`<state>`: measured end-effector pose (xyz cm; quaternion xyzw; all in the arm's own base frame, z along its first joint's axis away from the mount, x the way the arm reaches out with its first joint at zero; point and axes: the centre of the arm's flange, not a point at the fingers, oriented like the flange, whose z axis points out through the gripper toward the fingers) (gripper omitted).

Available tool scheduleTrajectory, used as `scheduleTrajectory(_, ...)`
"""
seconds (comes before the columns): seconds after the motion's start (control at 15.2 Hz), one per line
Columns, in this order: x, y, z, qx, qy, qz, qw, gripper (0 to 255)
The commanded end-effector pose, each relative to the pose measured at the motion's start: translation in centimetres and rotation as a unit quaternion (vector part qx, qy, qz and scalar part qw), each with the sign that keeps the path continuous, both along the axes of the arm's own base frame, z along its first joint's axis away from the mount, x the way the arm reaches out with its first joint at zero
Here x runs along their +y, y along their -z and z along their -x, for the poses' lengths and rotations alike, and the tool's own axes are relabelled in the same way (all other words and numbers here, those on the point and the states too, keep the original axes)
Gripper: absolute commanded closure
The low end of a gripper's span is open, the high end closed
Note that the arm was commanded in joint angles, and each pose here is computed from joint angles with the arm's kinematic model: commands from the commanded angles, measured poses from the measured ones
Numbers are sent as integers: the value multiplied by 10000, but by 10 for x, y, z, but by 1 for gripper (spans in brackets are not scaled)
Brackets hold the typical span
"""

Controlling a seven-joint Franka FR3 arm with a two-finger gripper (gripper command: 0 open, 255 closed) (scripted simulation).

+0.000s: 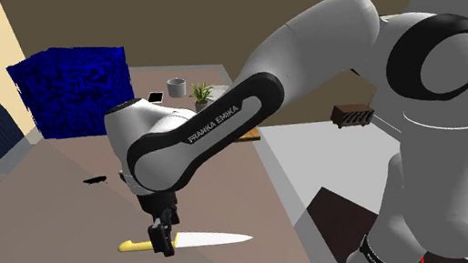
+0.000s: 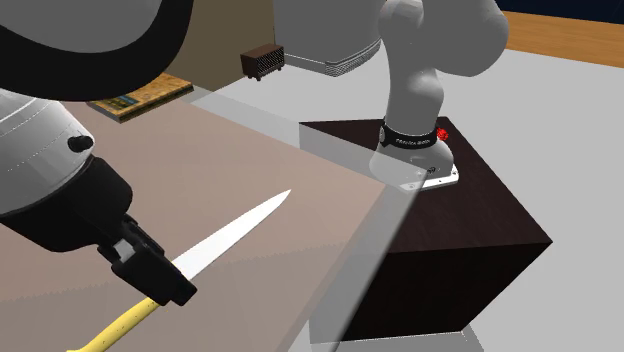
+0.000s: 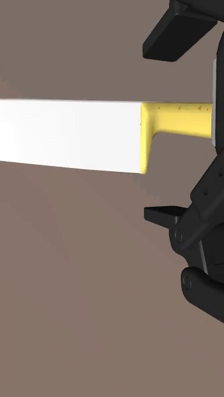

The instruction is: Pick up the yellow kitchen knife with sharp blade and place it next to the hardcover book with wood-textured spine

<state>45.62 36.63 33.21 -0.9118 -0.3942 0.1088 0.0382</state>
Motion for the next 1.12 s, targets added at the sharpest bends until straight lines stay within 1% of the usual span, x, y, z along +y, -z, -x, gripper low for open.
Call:
scheduleTrajectory(0.0,0,0,0,0,0,0,10000,0)
scheduleTrajectory(0.07,0,0,0,0,0,0,10000,255)
scheduleTrajectory(0.66,0,0,0,0,0,0,10000,255)
scheduleTrajectory(1.06,0,-32,0,0,0,0,10000,255)
